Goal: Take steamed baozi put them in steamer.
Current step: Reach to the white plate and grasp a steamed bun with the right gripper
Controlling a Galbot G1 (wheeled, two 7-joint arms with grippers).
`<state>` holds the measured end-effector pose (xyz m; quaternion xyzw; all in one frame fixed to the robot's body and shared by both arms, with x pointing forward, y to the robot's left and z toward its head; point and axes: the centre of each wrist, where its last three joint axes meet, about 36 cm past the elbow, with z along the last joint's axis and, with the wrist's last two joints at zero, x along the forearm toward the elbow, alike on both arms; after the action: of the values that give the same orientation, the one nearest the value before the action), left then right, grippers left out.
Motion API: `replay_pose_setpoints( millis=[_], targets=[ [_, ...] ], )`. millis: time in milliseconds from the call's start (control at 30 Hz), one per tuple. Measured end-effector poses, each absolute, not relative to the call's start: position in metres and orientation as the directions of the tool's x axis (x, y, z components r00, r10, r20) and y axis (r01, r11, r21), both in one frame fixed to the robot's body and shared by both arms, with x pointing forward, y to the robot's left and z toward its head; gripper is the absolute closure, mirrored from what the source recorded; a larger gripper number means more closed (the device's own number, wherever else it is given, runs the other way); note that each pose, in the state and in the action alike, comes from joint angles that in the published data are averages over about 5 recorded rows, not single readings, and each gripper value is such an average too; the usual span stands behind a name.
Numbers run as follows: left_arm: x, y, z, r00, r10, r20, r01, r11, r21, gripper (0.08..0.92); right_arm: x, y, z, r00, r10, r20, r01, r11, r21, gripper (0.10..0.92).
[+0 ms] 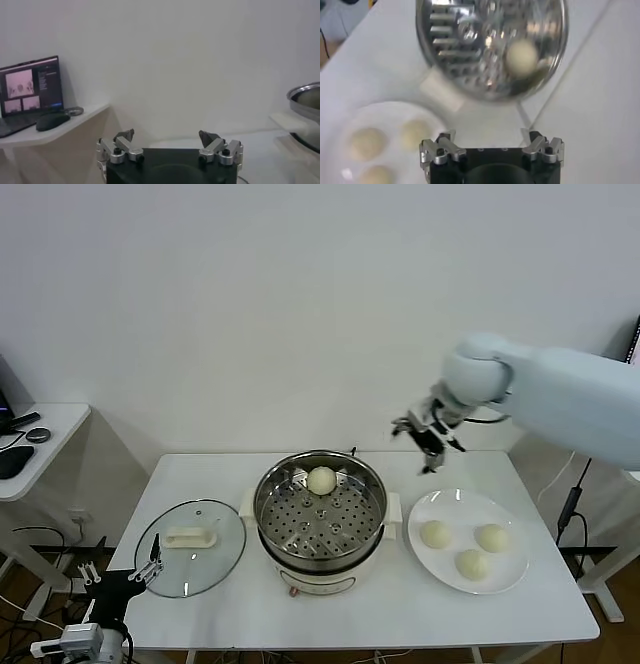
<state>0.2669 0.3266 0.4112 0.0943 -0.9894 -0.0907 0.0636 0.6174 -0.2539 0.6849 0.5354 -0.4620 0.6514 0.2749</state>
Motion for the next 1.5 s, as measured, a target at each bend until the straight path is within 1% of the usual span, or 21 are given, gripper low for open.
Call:
replay_pose_setpoints(
  millis=[233, 467, 900, 1200, 1333, 1500],
  targets=[
    [0.266, 0.326, 0.41, -0.971, -0.204, 0.121, -0.179, 0.965, 0.19, 0.177, 0.608, -0.303, 0.636, -0.232, -0.113, 0.966, -0.93, -0.265, -0.255, 0.2],
    [0.266, 0.327, 0.408, -0.967, -0.219, 0.131, -0.193, 0.963, 0.188, 0.177, 0.61, -0.325, 0.59, -0.212, -0.106, 0.971, -0.954, -0.191, -0.229, 0.2],
    [0.265, 0.333, 0.403, -0.959, -0.244, 0.146, -0.214, 0.957, 0.198, 0.177, 0.62, -0.328, 0.512, -0.161, -0.092, 0.983, -0.972, -0.159, -0.174, 0.2],
    [0.266, 0.334, 0.401, -0.957, -0.25, 0.147, -0.219, 0.955, 0.202, 0.177, 0.625, -0.321, 0.475, -0.158, -0.093, 0.983, -0.976, -0.139, -0.17, 0.203],
    [0.266, 0.335, 0.402, -0.955, -0.258, 0.144, -0.226, 0.952, 0.207, 0.177, 0.627, -0.318, 0.464, -0.161, -0.097, 0.982, -0.976, -0.13, -0.173, 0.228],
    [0.265, 0.337, 0.403, -0.954, -0.264, 0.141, -0.231, 0.95, 0.212, 0.177, 0.627, -0.316, 0.454, -0.158, -0.095, 0.983, -0.978, -0.121, -0.169, 0.289]
  ],
)
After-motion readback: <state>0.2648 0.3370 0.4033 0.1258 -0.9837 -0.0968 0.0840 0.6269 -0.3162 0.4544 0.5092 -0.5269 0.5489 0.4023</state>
